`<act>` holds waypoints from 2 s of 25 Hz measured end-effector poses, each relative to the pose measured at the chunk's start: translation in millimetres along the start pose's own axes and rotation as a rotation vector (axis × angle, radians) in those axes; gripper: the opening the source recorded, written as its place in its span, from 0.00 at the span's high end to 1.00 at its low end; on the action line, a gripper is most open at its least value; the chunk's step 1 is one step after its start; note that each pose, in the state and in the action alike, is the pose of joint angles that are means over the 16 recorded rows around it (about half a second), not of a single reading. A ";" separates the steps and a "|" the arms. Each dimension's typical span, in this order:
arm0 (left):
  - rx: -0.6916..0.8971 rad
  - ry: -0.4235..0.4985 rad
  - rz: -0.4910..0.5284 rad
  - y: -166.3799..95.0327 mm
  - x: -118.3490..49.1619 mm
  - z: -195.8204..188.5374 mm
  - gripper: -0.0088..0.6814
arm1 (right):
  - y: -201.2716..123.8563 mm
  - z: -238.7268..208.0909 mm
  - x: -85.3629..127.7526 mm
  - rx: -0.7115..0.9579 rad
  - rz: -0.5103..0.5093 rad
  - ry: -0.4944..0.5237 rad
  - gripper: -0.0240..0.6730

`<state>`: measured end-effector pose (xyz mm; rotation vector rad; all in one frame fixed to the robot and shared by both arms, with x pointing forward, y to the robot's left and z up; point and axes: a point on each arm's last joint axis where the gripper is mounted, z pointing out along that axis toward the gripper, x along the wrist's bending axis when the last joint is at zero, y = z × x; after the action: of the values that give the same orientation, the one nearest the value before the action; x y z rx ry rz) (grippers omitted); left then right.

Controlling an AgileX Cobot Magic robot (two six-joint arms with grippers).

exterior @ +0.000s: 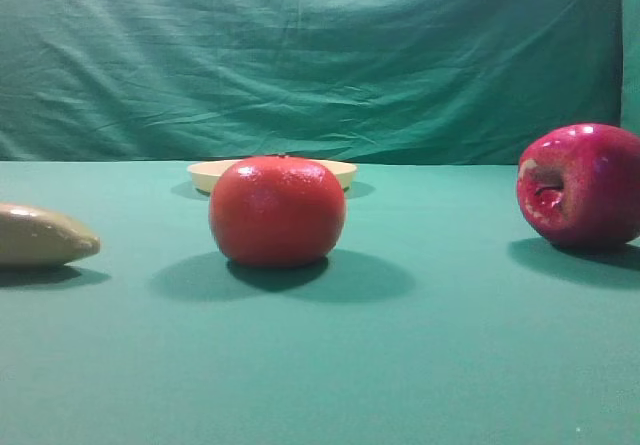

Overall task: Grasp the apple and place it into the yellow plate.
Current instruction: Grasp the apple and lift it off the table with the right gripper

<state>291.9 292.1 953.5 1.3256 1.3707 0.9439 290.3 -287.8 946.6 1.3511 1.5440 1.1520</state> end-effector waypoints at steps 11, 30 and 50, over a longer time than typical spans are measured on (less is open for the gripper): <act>0.000 0.000 0.000 0.0 0.0 0.0 0.76 | 0.0 0.0 0.0 0.000 0.000 0.000 0.97; 0.000 0.000 0.000 0.0 0.0 0.0 0.76 | 1.9 0.0 -0.2 -0.021 0.007 -0.002 0.97; 0.000 0.000 0.000 0.0 0.0 0.0 0.76 | 64.3 -10.4 3.2 -0.123 0.079 0.039 0.97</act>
<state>291.9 292.1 953.5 1.3256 1.3707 0.9439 299.0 -284.2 1011.1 1.3245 1.4327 1.3077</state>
